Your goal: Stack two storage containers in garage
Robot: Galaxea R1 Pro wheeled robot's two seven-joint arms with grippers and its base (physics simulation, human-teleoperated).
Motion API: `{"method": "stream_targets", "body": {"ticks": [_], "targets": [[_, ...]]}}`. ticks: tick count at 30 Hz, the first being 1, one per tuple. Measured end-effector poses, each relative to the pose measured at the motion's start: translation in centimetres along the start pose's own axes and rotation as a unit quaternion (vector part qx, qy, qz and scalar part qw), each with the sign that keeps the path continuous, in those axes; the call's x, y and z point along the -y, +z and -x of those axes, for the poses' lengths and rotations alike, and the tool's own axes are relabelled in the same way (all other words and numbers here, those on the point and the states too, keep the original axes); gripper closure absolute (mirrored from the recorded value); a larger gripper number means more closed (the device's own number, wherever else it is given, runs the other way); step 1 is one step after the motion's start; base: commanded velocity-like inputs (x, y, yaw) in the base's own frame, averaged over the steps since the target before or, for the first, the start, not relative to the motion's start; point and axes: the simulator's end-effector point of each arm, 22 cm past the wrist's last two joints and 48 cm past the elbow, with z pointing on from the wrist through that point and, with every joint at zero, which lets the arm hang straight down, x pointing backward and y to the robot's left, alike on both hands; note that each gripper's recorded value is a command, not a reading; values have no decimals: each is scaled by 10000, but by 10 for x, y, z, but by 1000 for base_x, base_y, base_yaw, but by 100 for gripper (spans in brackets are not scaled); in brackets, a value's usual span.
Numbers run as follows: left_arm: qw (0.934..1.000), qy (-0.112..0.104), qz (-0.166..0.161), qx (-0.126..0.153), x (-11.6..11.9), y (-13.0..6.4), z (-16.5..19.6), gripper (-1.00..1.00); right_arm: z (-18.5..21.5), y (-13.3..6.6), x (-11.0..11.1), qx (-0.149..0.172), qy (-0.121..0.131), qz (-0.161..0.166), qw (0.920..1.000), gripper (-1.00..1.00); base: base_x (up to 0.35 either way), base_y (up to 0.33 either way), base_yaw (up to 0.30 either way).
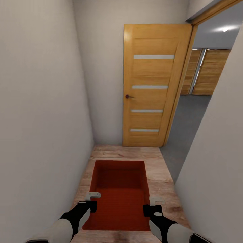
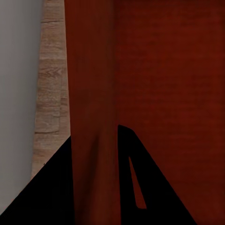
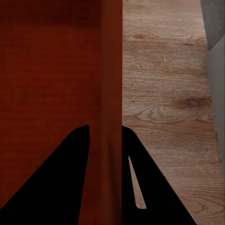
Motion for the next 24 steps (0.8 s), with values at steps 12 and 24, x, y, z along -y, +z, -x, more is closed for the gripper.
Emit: {"method": "stream_targets", "body": {"ticks": [12,24], "targets": [[10000,0,0,0,0,0,0,100,0,0,0,0,0,0,10000,100,322,0,0],[10000,0,0,0,0,0,0,100,0,0,0,0,0,0,10000,100,322,0,0]]}}
